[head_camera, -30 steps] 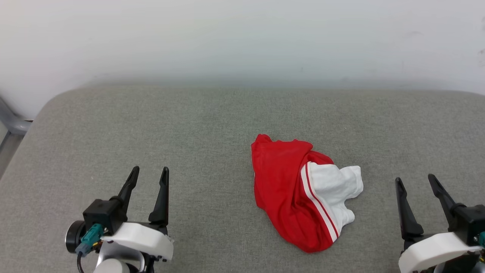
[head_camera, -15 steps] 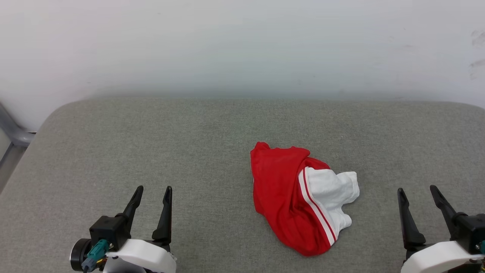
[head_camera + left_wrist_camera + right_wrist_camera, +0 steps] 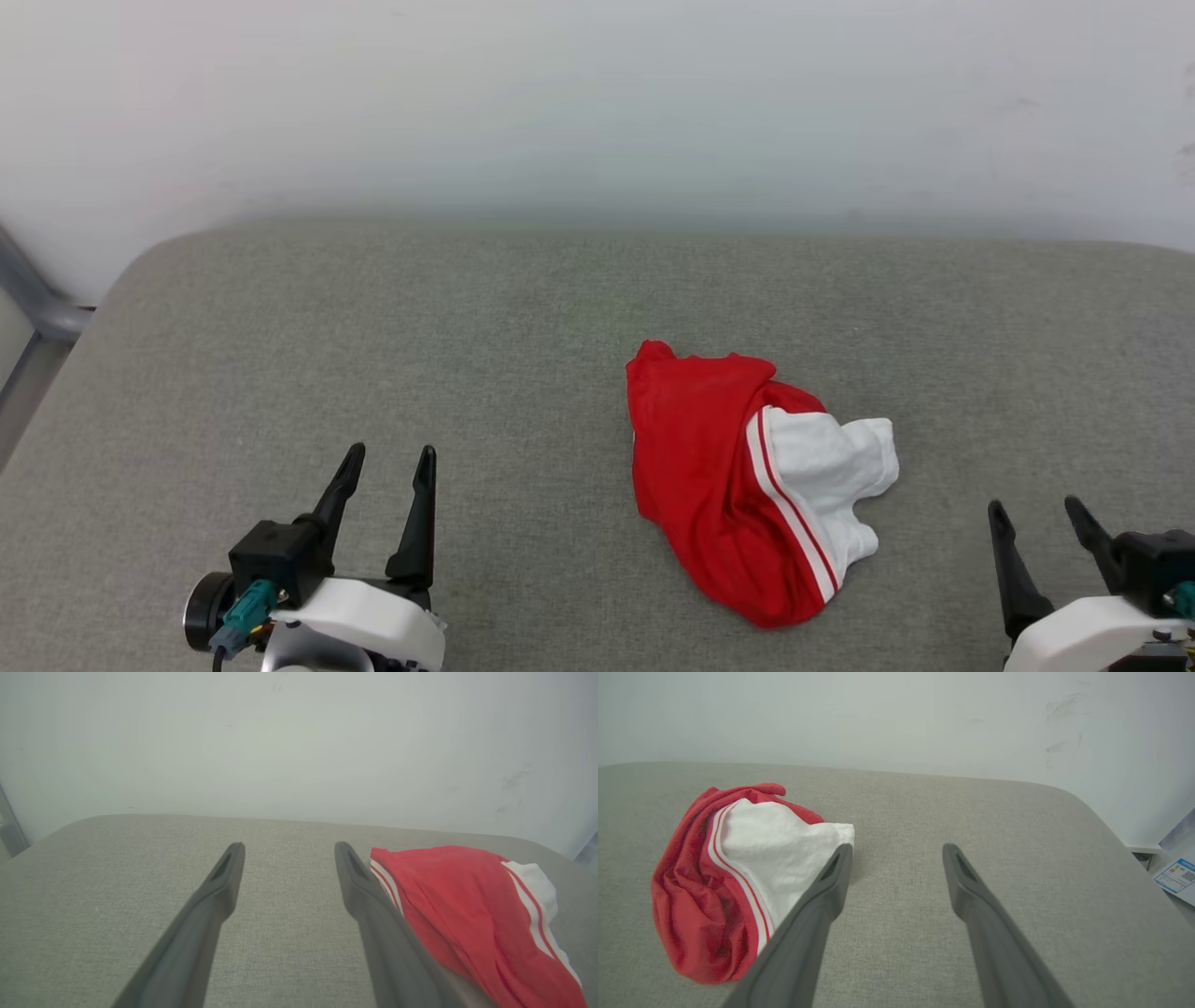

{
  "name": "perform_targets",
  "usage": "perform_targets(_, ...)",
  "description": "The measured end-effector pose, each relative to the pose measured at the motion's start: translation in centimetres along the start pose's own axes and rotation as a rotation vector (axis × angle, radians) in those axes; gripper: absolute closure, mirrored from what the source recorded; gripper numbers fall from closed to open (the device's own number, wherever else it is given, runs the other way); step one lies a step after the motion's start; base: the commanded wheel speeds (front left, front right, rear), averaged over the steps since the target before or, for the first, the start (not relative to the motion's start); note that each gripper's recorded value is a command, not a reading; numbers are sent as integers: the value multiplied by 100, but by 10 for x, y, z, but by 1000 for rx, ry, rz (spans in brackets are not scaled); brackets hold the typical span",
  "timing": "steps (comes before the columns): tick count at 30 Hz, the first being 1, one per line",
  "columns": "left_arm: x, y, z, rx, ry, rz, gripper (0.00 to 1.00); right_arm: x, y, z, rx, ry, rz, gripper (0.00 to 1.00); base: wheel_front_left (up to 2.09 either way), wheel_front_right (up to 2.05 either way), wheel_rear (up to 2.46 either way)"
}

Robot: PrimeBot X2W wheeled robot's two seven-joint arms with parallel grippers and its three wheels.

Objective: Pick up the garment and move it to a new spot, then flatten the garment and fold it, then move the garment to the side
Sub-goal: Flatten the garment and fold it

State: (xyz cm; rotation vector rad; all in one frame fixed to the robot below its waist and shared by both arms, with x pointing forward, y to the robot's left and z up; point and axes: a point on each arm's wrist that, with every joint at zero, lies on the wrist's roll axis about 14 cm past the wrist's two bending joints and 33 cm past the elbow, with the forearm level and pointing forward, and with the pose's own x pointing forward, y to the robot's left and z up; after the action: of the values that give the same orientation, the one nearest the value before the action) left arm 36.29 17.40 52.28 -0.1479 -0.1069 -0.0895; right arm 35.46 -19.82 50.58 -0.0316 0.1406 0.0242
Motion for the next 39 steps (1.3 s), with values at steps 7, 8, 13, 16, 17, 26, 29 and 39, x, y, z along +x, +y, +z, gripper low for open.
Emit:
perform_targets(7, 10, 3, 0, -22, -9, 18, 0, 12, 15, -62, 12, 354, 47, 0, 0, 0, 0)
perform_targets(8, 12, 5, 0, -23, -11, 23, 0, 16, 21, -66, 11, 392, 64, 0, 0, 0, 0)
perform_targets(13, 20, 14, -2, -19, -10, 42, 0, 34, 58, -80, -23, 535, 185, 0, 0, 0, 0)
perform_targets(16, 25, 18, -4, -20, -7, 49, 0, 48, 72, -85, -63, 593, 246, 0, 0, 0, 0)
perform_targets(17, 27, 19, -5, -19, -6, 49, 0, 51, 74, -89, -82, 616, 262, 0, 0, 0, 0)
perform_targets(26, 33, 30, -18, -18, 24, 78, 0, 57, 89, -137, -113, 875, 363, 0, 0, 0, 0)
perform_targets(29, 33, 32, -21, -18, 30, 84, 0, 54, 91, -143, -103, 915, 377, 78, 0, 0, 0)
perform_targets(39, 33, 30, -21, -25, 29, 80, 0, 62, 94, -113, -45, 763, 380, 100, 0, 0, 0)
